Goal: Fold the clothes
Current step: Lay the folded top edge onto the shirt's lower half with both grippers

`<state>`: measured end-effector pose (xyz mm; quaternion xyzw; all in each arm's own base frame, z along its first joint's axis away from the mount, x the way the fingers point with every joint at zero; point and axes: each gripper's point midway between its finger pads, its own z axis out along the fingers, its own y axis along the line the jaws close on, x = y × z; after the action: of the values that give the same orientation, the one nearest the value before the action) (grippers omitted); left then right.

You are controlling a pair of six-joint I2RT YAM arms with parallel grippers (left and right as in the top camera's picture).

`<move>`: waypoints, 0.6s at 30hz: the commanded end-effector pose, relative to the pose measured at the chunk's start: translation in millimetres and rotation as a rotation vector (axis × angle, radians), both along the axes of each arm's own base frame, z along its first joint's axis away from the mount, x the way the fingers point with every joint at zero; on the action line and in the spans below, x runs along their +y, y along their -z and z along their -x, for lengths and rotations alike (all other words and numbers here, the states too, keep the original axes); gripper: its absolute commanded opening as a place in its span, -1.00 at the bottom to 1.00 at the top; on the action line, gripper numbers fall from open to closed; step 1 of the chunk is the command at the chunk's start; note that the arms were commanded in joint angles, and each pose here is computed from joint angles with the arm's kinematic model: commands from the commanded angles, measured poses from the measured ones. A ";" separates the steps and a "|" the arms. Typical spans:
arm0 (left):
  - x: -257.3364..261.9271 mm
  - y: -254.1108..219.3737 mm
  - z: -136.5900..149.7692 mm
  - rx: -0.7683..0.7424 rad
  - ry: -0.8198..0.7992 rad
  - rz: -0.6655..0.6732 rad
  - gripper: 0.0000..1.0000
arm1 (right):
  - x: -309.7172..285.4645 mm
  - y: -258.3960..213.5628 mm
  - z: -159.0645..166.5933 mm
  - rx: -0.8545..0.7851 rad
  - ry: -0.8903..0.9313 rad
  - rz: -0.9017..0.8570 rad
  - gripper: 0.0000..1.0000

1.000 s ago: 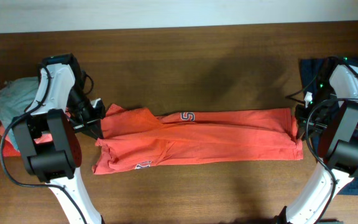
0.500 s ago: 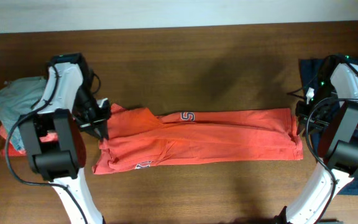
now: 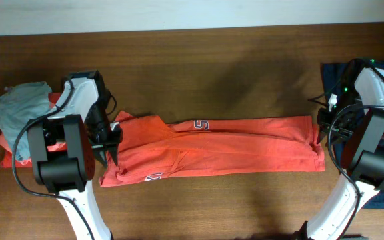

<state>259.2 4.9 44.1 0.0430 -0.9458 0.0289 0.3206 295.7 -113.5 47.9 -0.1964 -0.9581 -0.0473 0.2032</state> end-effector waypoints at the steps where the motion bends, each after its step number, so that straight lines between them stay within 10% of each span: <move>1: 15.4 0.5 0.6 -0.021 0.002 -0.105 -0.43 | 12.8 -14.0 -11.9 -0.094 -0.030 -0.098 -0.40; 11: 11.8 -21.5 -31.4 -0.229 -0.020 -0.087 -0.59 | -4.2 -19.6 -2.5 -0.138 0.081 -0.210 -0.37; 18: 10.6 -61.5 -46.9 -0.430 -0.033 -0.086 -0.18 | -13.5 -20.9 1.0 -0.151 0.140 -0.228 -0.31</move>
<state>292.8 15.5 83.3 0.0606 -0.9838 -0.0020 0.1687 285.5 -131.2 55.0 -0.2398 -0.9388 -0.1755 0.1743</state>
